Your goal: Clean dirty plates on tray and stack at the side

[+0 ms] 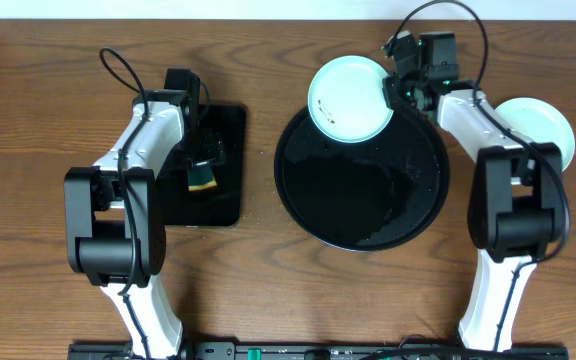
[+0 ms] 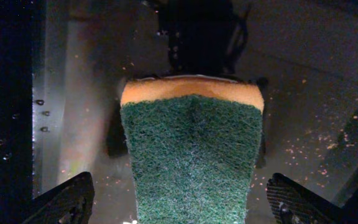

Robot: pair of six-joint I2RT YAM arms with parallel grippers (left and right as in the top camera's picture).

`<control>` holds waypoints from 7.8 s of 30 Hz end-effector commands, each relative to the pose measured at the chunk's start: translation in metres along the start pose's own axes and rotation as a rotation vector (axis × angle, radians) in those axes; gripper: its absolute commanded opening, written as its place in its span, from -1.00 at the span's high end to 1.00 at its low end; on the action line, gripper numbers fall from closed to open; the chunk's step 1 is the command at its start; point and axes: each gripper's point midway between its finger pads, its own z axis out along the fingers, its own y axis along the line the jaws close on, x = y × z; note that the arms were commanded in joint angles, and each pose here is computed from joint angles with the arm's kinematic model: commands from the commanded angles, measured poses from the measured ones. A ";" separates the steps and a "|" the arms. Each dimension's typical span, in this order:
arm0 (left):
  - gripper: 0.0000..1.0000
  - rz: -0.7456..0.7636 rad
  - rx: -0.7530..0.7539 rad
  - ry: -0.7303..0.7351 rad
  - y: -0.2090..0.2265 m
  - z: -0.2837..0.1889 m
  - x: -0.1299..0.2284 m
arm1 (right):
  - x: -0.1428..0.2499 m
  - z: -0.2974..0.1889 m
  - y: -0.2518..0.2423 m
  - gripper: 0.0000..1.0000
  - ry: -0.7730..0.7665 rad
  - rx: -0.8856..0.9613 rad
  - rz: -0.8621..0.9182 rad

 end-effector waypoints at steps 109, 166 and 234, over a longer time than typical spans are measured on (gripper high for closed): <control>-0.78 0.002 -0.015 0.005 0.004 0.003 0.001 | 0.123 -0.075 0.044 -0.98 0.585 -0.004 0.381; -0.78 0.002 -0.015 0.005 0.004 0.003 0.001 | 0.123 -0.075 0.044 -0.99 0.585 -0.004 0.381; -0.78 0.002 -0.015 0.005 0.004 0.003 0.001 | 0.123 -0.075 0.044 -0.98 0.585 -0.004 0.381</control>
